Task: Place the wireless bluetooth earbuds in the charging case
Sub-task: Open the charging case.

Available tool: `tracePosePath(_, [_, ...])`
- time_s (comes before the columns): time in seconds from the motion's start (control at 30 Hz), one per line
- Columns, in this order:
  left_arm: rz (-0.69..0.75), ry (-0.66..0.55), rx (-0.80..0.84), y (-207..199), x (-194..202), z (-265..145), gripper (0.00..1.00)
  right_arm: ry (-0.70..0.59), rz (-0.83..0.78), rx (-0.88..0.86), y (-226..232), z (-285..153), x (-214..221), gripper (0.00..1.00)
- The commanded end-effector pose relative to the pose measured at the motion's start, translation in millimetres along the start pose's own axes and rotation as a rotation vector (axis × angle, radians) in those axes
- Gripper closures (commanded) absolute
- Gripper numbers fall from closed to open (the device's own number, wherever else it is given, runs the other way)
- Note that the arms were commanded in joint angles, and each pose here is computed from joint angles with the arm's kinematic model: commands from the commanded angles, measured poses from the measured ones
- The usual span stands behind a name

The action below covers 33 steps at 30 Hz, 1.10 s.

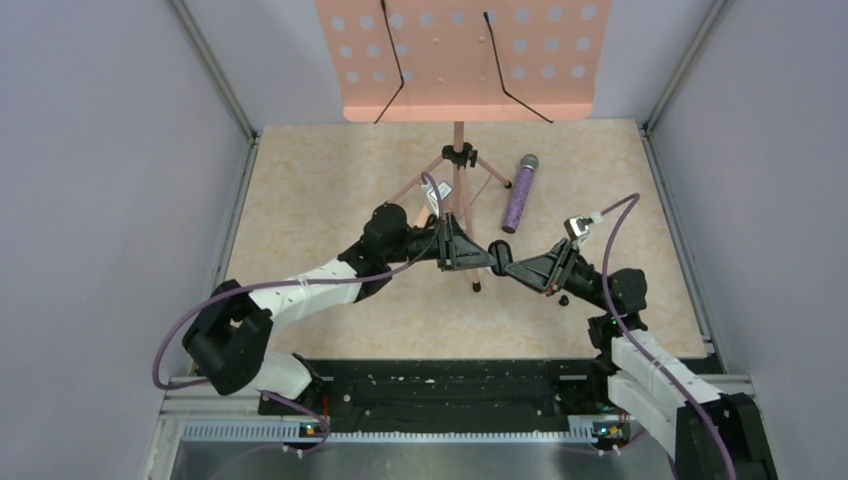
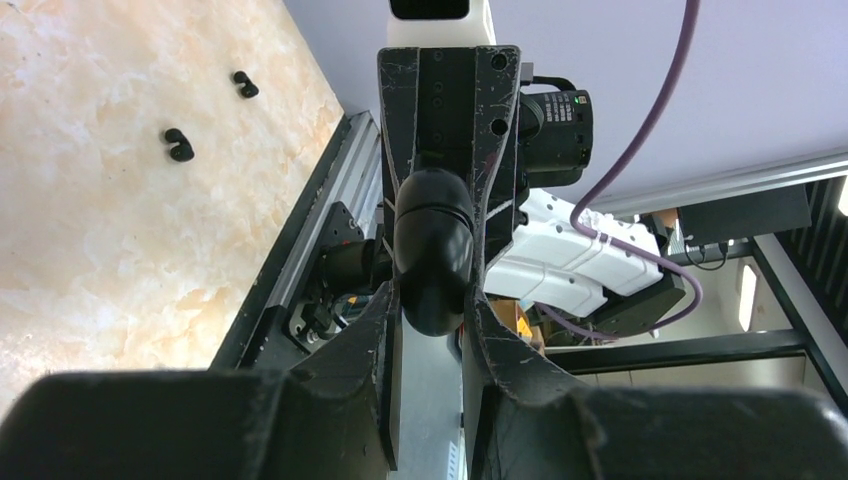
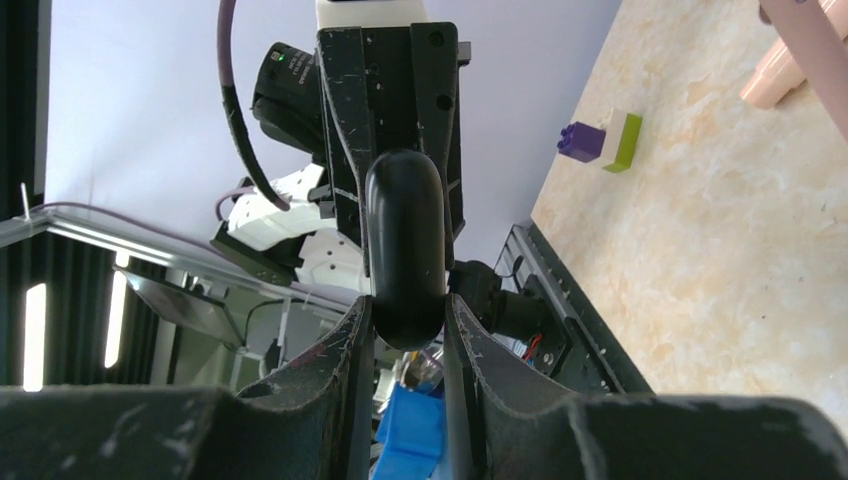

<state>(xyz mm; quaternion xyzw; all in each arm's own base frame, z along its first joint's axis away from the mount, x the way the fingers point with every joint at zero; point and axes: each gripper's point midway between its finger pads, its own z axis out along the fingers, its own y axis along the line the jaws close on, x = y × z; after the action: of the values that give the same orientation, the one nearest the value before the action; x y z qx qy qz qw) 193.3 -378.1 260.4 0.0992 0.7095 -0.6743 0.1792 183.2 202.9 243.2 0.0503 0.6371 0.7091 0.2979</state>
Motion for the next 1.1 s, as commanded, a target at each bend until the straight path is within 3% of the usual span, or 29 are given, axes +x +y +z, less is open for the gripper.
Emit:
tracePosePath(0.0, [0.109, -0.013, 0.105, -33, -3, -11, 1.00, -0.017, 0.010, -0.048, 6, -2, -1, 1.00])
tracePosePath(0.3, [0.125, -0.026, 0.031, -20, -5, -20, 0.87, 0.001, 0.005, -0.084, 16, -3, 2, 1.00])
tracePosePath(0.57, [0.134, -0.023, -0.014, -14, -5, -25, 0.82, 0.006, 0.000, -0.089, 19, -2, 2, 1.00])
tracePosePath(0.77, [0.138, -0.025, -0.025, -14, -4, -28, 0.66, 0.006, -0.007, -0.094, 23, -2, 1, 1.00])
tracePosePath(0.93, [0.148, -0.061, -0.029, -21, -8, -33, 0.43, -0.005, -0.005, -0.093, 23, -1, -1, 1.00])
tracePosePath(1.07, [0.143, -0.135, -0.006, -19, -11, -38, 0.41, -0.030, 0.003, -0.108, 26, 0, -6, 1.00])
